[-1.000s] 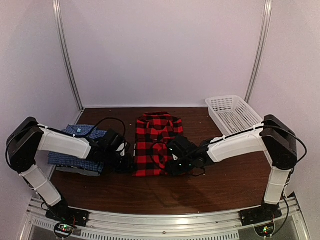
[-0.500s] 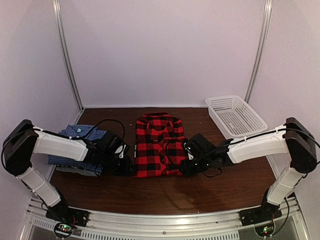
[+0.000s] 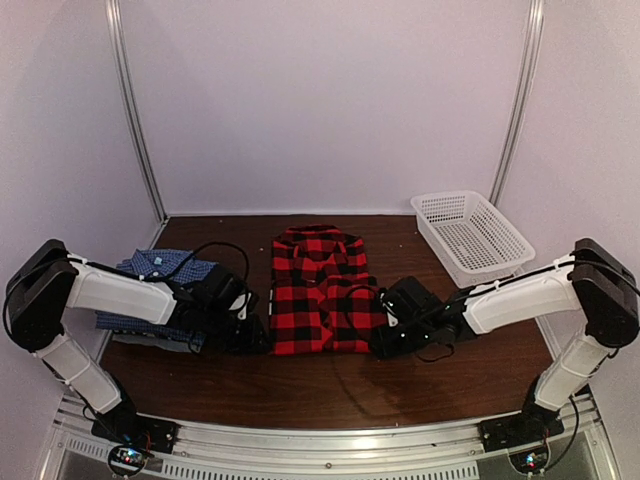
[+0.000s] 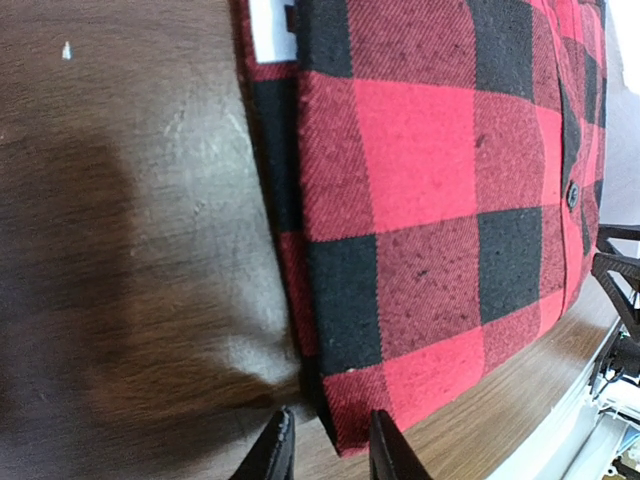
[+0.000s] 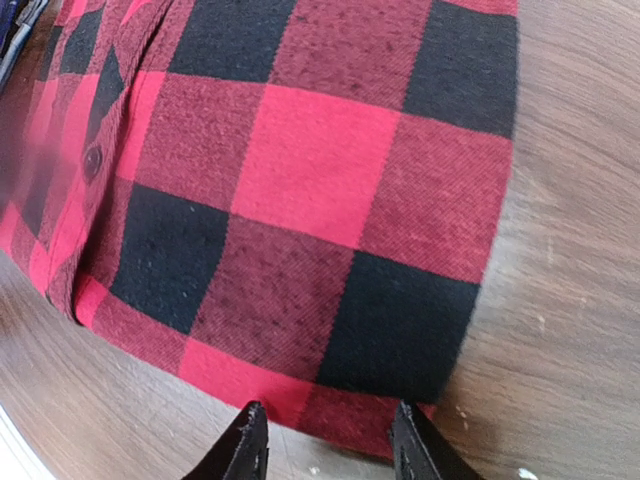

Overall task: Fold and stack the long sleeve shirts
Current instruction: Pick up the 2/3-rectangle-folded shirt from the center of the board.

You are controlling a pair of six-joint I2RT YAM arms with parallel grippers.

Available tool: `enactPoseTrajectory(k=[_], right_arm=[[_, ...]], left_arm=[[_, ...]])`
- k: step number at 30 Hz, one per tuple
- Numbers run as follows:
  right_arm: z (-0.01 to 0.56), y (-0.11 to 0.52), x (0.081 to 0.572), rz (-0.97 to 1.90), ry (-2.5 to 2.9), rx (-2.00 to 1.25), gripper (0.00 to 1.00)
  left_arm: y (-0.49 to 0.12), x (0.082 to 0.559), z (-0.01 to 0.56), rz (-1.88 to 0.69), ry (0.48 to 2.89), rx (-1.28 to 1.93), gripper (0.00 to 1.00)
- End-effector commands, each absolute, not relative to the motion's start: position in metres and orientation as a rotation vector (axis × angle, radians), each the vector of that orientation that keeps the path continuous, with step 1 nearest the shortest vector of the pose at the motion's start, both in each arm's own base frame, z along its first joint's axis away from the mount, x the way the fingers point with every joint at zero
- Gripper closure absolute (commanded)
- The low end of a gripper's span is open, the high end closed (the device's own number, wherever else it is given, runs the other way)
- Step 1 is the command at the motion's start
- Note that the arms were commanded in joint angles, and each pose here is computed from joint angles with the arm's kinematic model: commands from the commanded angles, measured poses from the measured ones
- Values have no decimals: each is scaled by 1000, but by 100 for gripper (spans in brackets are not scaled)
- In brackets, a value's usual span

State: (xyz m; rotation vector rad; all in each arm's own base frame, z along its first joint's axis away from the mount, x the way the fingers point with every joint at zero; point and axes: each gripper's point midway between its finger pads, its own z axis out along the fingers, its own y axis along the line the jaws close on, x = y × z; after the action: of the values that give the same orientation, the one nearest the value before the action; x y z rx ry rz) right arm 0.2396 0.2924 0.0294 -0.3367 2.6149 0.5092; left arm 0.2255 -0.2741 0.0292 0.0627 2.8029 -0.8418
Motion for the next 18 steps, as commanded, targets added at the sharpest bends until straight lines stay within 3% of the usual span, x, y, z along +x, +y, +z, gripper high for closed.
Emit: enactPoseTrajectory(k=[1,9,18], right_arm=[[41,278,239,513,2602,-282,54],[46,262,239,573,2594,-237,52],[42,272,229,830,2578,-205,52]], left_arm=[[-280,224,32,-882,2788,69,73],[-280,223,34,-894,2786,67,72],[-285,221,38,-963,2753,56,71]])
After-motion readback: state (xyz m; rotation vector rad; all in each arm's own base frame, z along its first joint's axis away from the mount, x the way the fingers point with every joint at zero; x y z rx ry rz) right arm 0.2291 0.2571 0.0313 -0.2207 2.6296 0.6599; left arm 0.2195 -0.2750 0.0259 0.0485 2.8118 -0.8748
